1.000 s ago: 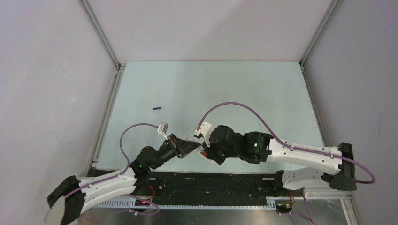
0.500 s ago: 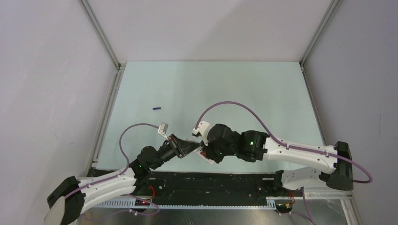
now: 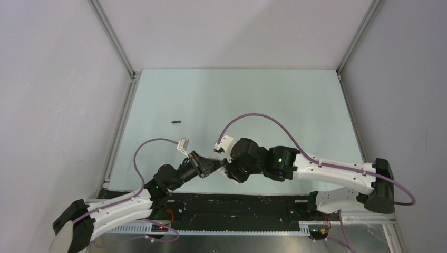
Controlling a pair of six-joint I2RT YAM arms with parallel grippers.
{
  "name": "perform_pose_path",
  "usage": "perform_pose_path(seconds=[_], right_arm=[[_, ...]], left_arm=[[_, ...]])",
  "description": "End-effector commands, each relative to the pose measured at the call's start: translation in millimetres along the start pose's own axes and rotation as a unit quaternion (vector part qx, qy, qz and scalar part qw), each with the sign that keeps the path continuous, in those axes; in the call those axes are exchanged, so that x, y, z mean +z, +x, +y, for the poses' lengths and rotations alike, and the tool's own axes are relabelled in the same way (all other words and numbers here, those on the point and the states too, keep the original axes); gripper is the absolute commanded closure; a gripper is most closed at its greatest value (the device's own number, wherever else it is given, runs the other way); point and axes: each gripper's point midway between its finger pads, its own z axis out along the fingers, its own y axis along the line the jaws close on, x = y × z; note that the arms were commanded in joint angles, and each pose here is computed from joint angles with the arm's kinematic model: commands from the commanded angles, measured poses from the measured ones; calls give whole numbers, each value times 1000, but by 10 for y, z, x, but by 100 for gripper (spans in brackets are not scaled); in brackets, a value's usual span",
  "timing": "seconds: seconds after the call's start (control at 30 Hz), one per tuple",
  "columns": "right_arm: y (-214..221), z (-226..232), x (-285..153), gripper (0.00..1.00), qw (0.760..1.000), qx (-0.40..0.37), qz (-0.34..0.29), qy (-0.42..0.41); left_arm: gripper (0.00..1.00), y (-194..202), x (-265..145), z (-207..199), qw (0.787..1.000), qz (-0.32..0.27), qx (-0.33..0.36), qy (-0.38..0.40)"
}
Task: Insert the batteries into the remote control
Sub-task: Load the battery into the remote control.
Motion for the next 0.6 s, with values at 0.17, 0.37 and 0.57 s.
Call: perform_pose_path(seconds=[0.17, 0.37, 0.57], right_arm=[[-282, 10, -91, 69, 999, 5, -44, -2], [-344, -22, -142, 65, 998, 4, -60, 6], [-502, -50, -270, 58, 995, 2, -99, 13]], left_arm=[[100, -61, 10, -357, 998, -4, 5, 61], [100, -52, 27, -274, 999, -4, -9, 45], [100, -38, 33, -204, 999, -4, -17, 33]])
